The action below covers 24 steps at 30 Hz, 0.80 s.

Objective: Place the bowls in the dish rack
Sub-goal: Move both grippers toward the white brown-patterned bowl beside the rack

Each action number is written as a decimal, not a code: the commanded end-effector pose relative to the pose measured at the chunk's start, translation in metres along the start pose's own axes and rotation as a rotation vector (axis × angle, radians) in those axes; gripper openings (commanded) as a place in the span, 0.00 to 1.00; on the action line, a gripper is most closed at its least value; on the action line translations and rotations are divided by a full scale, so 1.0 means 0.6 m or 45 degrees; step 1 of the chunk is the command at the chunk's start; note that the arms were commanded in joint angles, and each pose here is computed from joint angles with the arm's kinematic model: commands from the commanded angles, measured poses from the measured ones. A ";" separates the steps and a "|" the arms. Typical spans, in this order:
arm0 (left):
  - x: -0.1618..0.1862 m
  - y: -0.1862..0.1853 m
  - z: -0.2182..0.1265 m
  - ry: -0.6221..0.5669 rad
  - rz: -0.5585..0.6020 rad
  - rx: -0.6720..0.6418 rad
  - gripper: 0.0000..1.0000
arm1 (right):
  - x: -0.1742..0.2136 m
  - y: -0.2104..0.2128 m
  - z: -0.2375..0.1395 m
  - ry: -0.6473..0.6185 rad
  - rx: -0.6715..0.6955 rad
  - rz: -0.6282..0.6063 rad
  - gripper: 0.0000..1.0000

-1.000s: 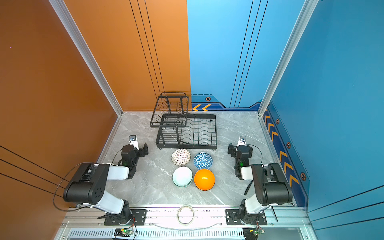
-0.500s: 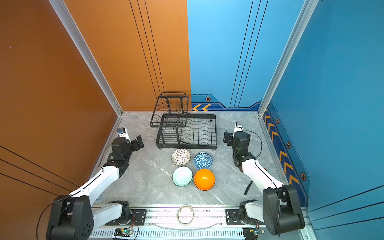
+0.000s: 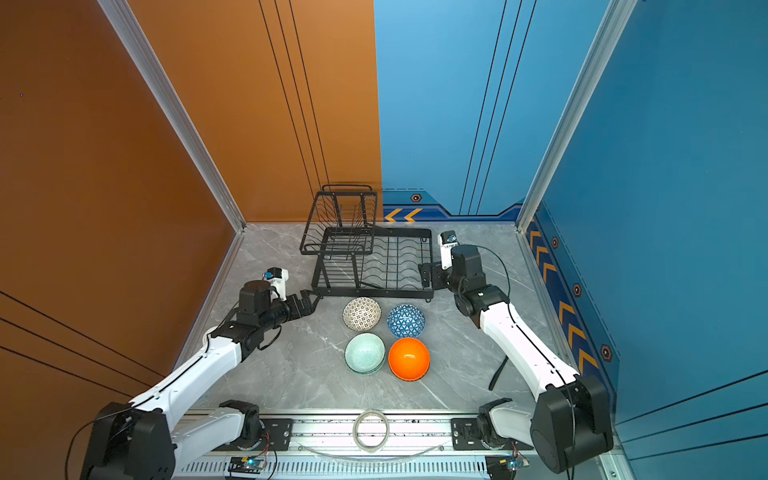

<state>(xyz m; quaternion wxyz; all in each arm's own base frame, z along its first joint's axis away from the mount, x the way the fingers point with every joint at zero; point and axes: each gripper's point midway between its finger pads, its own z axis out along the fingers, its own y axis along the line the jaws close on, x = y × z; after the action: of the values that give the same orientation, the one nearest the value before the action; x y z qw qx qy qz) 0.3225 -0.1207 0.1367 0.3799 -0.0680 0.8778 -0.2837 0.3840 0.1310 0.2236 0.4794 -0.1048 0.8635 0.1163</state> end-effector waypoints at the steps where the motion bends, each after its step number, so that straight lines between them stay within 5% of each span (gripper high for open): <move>1: 0.031 -0.031 0.022 0.138 -0.042 0.084 0.98 | 0.022 0.036 0.006 0.108 -0.112 0.012 1.00; 14: 0.116 -0.085 0.114 0.390 0.045 0.131 0.99 | 0.035 0.051 0.012 0.129 -0.112 -0.021 1.00; 24: 0.155 -0.077 0.146 0.487 0.070 0.062 0.54 | 0.049 0.046 0.012 0.142 -0.094 -0.025 1.00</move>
<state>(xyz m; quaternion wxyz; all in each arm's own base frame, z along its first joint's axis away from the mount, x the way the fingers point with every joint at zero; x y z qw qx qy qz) 0.3127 -0.2233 0.0574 0.2158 0.0104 0.9254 -0.3114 0.3725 0.1595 0.2019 0.4361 -0.1406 0.8773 0.1427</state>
